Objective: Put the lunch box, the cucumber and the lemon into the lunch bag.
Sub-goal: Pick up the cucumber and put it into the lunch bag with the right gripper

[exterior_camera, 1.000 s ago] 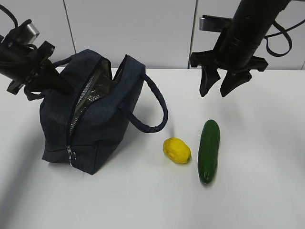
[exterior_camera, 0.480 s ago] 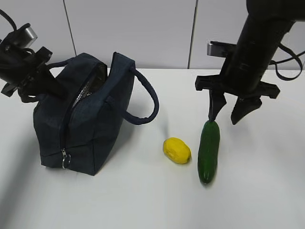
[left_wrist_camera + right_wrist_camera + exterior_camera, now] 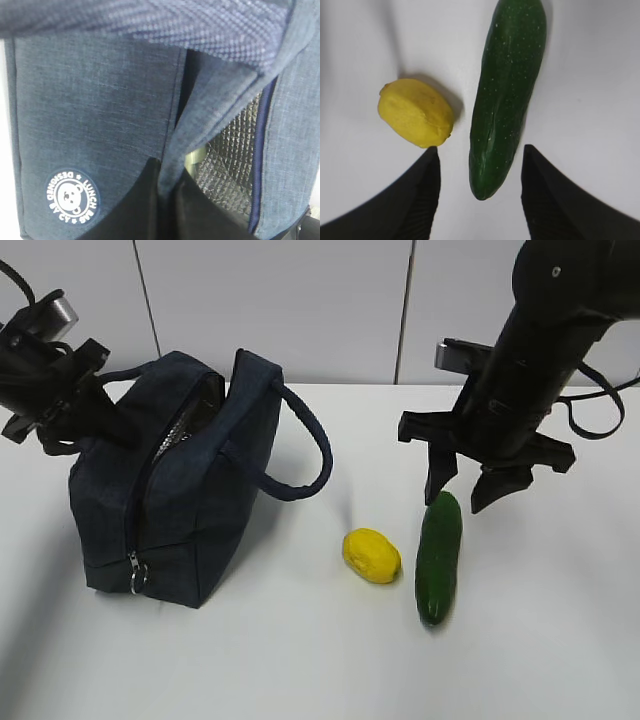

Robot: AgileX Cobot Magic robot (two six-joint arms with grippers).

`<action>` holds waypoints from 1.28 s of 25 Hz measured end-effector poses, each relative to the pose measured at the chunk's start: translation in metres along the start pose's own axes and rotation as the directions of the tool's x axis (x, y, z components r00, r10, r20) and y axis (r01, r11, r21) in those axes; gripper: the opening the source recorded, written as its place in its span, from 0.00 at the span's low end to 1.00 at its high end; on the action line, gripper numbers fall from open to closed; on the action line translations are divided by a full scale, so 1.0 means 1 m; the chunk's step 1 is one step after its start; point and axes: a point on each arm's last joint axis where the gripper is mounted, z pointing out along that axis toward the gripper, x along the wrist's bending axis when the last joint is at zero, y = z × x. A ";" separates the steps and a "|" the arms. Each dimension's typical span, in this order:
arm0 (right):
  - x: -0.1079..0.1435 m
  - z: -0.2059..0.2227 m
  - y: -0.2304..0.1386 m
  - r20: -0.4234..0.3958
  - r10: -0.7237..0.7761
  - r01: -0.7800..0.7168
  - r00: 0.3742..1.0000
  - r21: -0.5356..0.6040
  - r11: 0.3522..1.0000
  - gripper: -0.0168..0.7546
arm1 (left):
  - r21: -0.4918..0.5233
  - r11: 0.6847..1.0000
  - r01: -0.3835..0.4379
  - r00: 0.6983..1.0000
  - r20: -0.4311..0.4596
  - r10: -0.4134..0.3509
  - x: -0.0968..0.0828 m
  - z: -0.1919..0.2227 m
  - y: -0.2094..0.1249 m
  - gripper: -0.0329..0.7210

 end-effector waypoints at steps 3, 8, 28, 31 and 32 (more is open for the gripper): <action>0.000 0.000 0.001 -0.002 0.004 -0.004 1.000 -0.009 1.000 0.53 | 0.001 1.000 -0.001 1.000 -0.001 0.001 0.000 0.000 0.000 0.03; -0.002 0.019 0.003 0.021 0.013 -0.013 1.000 0.027 1.000 0.62 | 0.004 1.000 -0.002 1.000 -0.002 0.002 0.000 0.000 0.000 0.03; -0.008 0.082 0.011 0.077 0.020 -0.027 0.997 0.095 0.995 0.73 | 0.030 0.999 -0.012 1.000 -0.014 0.012 0.001 0.000 -0.003 0.03; -0.009 0.087 0.011 0.077 0.023 -0.031 0.997 0.099 0.995 0.73 | 0.033 0.999 -0.013 1.000 -0.015 0.013 0.001 0.000 -0.003 0.03; -0.009 0.089 0.011 0.077 0.024 -0.032 0.997 0.099 0.995 0.73 | 0.033 0.999 -0.013 1.000 -0.015 0.013 0.001 0.000 -0.003 0.03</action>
